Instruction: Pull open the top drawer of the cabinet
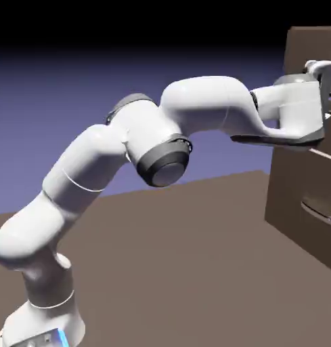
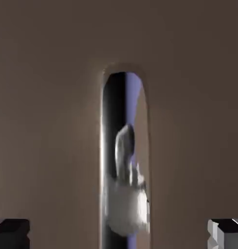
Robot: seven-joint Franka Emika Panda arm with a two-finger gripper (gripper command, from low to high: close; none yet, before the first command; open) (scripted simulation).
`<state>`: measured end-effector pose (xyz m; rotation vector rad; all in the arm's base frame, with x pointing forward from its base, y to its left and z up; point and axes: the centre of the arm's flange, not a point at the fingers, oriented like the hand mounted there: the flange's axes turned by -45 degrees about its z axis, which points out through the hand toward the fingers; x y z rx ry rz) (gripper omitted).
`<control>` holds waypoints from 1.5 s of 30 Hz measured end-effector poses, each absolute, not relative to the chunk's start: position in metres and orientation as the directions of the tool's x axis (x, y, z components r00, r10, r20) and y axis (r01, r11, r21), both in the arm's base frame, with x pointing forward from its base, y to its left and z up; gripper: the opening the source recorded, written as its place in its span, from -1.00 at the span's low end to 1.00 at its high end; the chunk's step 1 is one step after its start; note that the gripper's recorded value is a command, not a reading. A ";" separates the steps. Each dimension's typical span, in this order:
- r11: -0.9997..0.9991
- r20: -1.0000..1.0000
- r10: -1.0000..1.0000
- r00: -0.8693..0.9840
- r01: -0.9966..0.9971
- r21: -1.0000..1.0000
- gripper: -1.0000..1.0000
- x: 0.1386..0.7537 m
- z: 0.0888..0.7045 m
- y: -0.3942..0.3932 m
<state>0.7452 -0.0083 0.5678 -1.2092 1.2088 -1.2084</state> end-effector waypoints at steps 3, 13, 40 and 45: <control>0.000 0.000 -1.000 0.001 0.000 -1.000 -1.00 0.746 0.568 -0.008; 0.000 0.000 -1.000 0.000 0.000 -1.000 -1.00 0.685 0.568 -0.008; 0.000 0.000 -1.000 0.000 0.001 -1.000 -1.00 0.549 0.568 -0.008; 0.000 0.000 -1.000 0.000 0.001 -1.000 -1.00 0.516 0.568 -0.008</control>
